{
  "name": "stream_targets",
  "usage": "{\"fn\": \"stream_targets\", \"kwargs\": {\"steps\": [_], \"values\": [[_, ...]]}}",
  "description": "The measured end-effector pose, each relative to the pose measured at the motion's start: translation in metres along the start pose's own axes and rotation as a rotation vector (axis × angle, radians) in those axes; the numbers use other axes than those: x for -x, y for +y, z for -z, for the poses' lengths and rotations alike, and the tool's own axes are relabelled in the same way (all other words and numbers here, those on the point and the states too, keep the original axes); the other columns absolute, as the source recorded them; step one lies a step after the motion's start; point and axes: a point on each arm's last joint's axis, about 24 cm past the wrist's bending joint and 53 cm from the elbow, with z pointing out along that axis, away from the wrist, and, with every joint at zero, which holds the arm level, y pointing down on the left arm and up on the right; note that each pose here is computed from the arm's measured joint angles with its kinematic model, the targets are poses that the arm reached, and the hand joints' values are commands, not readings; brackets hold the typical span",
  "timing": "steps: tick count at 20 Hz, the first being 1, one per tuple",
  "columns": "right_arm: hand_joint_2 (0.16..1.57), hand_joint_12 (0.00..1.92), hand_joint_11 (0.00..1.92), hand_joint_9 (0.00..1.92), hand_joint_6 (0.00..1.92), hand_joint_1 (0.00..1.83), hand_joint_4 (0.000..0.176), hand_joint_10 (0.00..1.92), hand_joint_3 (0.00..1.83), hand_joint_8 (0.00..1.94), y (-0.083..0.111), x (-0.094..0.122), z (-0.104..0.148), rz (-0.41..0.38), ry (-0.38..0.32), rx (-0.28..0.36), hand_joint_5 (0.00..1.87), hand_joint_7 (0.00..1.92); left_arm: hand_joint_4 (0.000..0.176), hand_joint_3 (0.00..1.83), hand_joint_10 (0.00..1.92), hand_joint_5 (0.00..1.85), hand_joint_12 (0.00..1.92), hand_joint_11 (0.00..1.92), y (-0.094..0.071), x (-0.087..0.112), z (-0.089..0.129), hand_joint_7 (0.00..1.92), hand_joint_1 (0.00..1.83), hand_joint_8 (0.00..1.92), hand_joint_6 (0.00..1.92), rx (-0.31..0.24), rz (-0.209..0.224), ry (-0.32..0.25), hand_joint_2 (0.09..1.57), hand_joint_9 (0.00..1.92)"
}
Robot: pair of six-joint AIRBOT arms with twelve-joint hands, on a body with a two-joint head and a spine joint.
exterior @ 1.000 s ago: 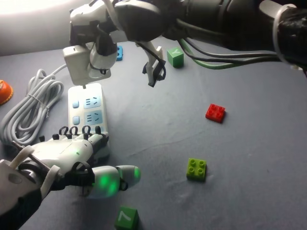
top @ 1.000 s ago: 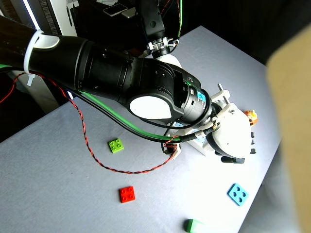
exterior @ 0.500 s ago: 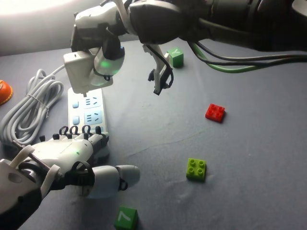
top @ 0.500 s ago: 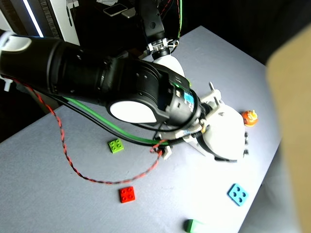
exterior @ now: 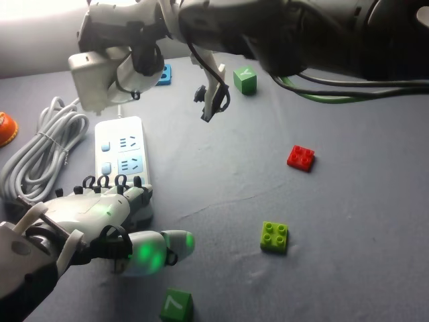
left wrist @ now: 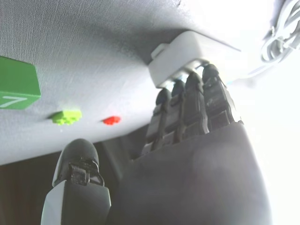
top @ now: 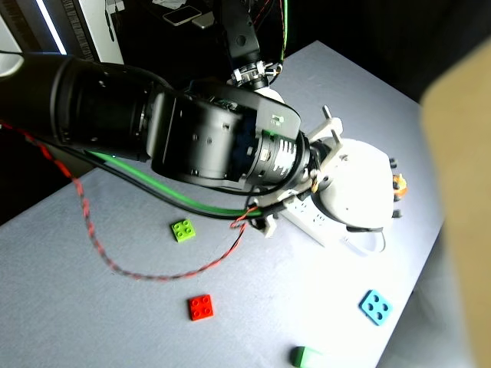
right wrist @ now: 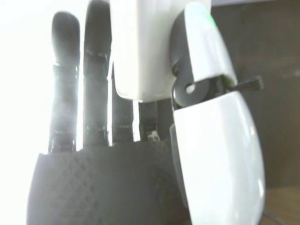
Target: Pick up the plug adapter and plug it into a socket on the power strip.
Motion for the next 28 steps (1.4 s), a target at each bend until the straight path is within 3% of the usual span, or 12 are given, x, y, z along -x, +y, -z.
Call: {"fn": "stream_targets", "kwargs": {"steps": [4, 13, 18, 19, 21, 28], "values": [[1.15, 1.31, 0.64, 0.88, 1.07, 1.23, 0.000, 0.81, 0.00, 1.12, -0.013, 0.012, 0.001, -0.053, -0.070, -0.061, 0.84, 0.99, 0.000, 0.00, 0.00, 0.02, 0.04, 0.07, 0.000, 0.000, 0.000, 0.03, 0.00, 0.00, 0.00, 0.000, 0.000, 0.000, 1.17, 0.05], [1.17, 1.33, 0.59, 0.85, 1.11, 1.21, 0.000, 0.82, 0.00, 1.18, -0.036, -0.004, 0.003, -0.095, -0.067, -0.117, 0.82, 0.95, 0.000, 0.00, 0.00, 0.00, 0.03, 0.02, 0.000, -0.001, 0.000, 0.01, 0.00, 0.00, 0.00, 0.001, 0.001, 0.003, 1.17, 0.02], [1.16, 1.32, 0.58, 0.86, 1.10, 1.22, 0.000, 0.82, 0.00, 1.13, -0.037, -0.005, -0.001, -0.075, -0.059, -0.115, 0.83, 0.98, 0.000, 0.00, 0.00, 0.02, 0.05, 0.04, 0.000, -0.001, 0.000, 0.03, 0.00, 0.00, 0.01, 0.002, 0.002, 0.003, 1.17, 0.03], [1.15, 1.31, 0.60, 0.86, 1.05, 1.22, 0.000, 0.80, 0.00, 1.12, -0.036, -0.006, -0.002, -0.075, -0.054, -0.111, 0.87, 0.98, 0.000, 0.00, 0.00, 0.05, 0.16, 0.01, 0.000, -0.001, 0.000, 0.05, 0.00, 0.01, 0.01, 0.001, 0.001, 0.003, 1.17, 0.05], [1.15, 1.31, 0.61, 0.86, 1.04, 1.22, 0.000, 0.79, 0.00, 1.12, -0.035, -0.007, -0.004, -0.074, -0.052, -0.109, 0.88, 0.98, 0.000, 0.00, 0.00, 0.06, 0.19, 0.00, 0.000, 0.000, 0.000, 0.06, 0.00, 0.00, 0.00, 0.001, 0.001, 0.002, 1.16, 0.05], [1.18, 1.33, 0.57, 0.86, 1.17, 1.22, 0.000, 0.81, 0.00, 1.17, -0.044, -0.022, -0.006, -0.085, -0.044, -0.139, 0.76, 0.97, 0.000, 0.00, 0.00, 0.05, 0.20, 0.00, 0.000, 0.000, 0.000, 0.08, 0.00, 0.00, 0.00, -0.001, -0.002, -0.001, 1.16, 0.08]]}}
